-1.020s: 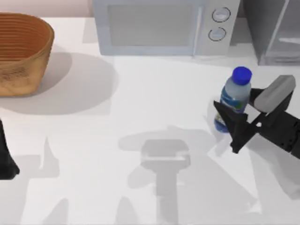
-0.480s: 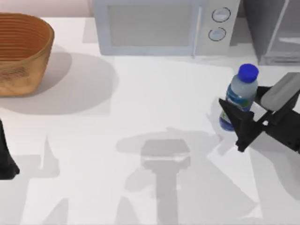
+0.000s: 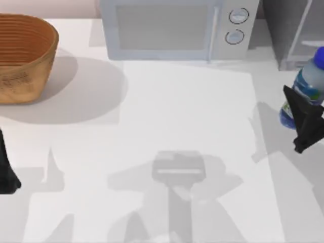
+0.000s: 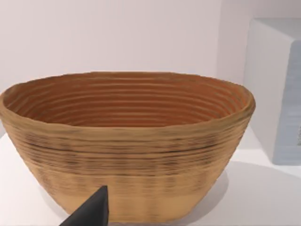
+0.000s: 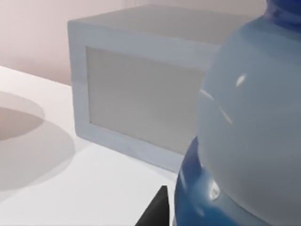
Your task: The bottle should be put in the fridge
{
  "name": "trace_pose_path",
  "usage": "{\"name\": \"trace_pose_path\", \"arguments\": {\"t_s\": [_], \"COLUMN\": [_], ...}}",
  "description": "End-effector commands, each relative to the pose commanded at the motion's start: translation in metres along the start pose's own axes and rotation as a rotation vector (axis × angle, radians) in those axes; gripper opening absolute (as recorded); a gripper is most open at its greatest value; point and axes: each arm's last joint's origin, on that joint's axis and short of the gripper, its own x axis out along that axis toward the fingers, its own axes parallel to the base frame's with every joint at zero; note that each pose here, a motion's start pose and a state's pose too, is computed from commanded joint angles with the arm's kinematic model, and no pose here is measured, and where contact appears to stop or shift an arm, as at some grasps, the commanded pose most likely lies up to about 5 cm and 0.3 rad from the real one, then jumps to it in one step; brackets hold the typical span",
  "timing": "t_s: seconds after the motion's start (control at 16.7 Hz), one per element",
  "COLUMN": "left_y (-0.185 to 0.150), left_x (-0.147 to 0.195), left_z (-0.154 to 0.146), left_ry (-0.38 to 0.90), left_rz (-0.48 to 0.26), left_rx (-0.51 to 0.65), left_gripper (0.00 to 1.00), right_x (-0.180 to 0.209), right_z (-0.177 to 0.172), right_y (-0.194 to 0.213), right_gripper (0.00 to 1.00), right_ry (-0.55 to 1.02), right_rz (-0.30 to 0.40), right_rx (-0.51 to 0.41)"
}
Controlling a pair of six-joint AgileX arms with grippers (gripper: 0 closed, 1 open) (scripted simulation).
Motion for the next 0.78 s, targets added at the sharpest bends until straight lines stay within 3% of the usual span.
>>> {"name": "trace_pose_path", "arguments": {"t_s": [0.42, 0.78], "left_y": [0.0, 0.0], "left_x": [0.0, 0.0], "left_z": [0.0, 0.0], "left_ry": [0.0, 0.0], "left_rz": [0.0, 0.0], "left_rx": [0.0, 0.0], "left_gripper": [1.0, 1.0], "right_x": [-0.082, -0.115], "right_z": [0.007, -0.015], "right_y": [0.008, 0.013], "right_gripper": [0.01, 0.01], "right_ry": [-0.039, -0.047], "right_rz": [-0.297, -0.487], "right_rx": [0.013, 0.036]}}
